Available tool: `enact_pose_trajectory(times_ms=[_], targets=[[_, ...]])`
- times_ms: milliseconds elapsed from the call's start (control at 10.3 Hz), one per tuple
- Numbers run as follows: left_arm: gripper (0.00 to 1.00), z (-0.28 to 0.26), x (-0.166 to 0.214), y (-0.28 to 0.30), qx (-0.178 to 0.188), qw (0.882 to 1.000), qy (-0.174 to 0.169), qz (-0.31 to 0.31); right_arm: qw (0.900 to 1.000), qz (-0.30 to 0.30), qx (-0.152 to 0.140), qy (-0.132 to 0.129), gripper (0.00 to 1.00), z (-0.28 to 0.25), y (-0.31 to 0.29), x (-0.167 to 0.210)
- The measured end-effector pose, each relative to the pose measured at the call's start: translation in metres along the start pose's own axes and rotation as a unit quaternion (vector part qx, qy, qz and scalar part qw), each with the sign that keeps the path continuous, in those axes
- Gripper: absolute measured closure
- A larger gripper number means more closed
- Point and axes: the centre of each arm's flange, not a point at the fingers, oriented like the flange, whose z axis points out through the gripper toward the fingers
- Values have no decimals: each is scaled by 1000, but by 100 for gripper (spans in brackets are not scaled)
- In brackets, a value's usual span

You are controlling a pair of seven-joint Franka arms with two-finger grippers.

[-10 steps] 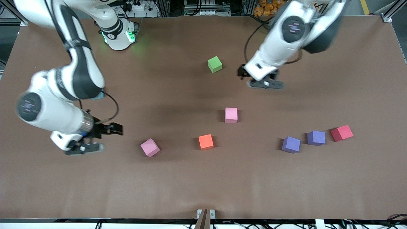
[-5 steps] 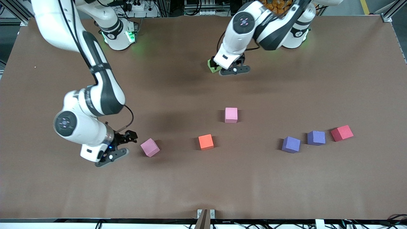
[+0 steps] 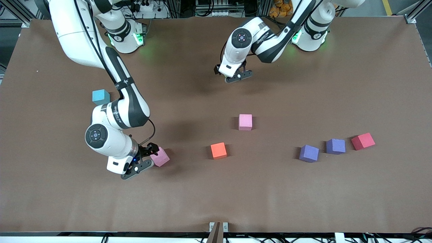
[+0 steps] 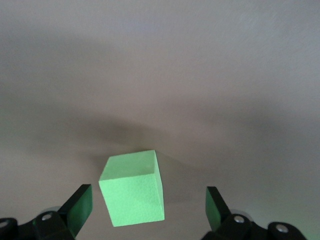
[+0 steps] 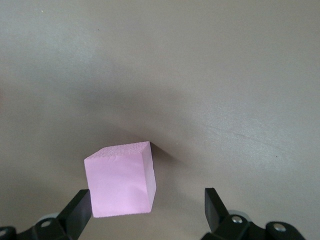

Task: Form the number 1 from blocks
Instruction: 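Grasp the pink cube with the right gripper while the left gripper grasps green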

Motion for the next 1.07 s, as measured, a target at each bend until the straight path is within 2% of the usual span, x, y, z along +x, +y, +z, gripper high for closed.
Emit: enact_pose_trajectory(times_ms=[388,775,1066], targets=[[0,20,-1,-8,18,999,-9,-30,1000,-8,-3,6,0,24,-12,2],[0,34,-4,-10,30,998,-18,-45,1000,0,16,5,0,38,-26,1],[0,49,-10,-11,41,998,-26,-49,1000,0,17,4,0,41,-28,0]])
